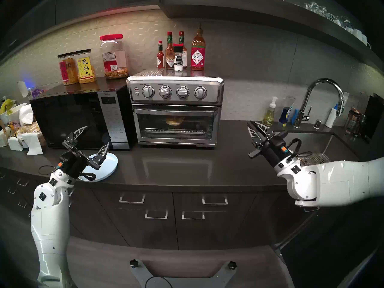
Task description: Open the oven and place the bagel inside on the rack
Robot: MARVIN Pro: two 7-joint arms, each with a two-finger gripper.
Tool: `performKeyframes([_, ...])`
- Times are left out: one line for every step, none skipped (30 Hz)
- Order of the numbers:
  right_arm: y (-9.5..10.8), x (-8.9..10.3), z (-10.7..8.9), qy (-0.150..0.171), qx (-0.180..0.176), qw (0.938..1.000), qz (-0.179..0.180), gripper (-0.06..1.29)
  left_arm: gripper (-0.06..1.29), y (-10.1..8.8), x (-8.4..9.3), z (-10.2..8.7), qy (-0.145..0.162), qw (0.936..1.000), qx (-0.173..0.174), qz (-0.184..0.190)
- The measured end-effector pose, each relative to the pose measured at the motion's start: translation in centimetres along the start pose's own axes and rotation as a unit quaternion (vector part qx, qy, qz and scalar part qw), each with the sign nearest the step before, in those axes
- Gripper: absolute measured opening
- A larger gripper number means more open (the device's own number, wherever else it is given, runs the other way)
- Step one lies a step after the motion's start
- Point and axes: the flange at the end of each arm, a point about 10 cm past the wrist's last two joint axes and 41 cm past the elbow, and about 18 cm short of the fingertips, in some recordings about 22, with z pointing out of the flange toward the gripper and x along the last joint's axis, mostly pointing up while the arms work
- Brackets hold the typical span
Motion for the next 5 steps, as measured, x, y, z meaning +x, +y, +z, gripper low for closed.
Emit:
performKeyframes([-0.05,-0.02,0.0,0.0,0.0,1.0,0.0,0.36,1.21,0.0,0.0,0.0,0.0,1.0,0.0,0.0])
performKeyframes([-0.11,-0.05,-0.01,0.001,0.0,1.0,0.0,0.36,1.21,0.0,0.0,0.0,0.0,1.0,0.0,0.0])
performKeyframes([-0.14,-0.07,-0.01,0.001,0.001,1.0,0.0,0.36,1.21,0.0,0.0,0.0,0.0,1.0,0.0,0.0])
performKeyframes([-0.16,-0.08,-0.01,0.002,0.001,1.0,-0.001,0.36,1.21,0.0,0.0,0.0,0.0,1.0,0.0,0.0])
performKeyframes([-0.16,-0.08,-0.01,0.002,0.001,1.0,-0.001,0.36,1.21,0.0,0.0,0.0,0.0,1.0,0.0,0.0])
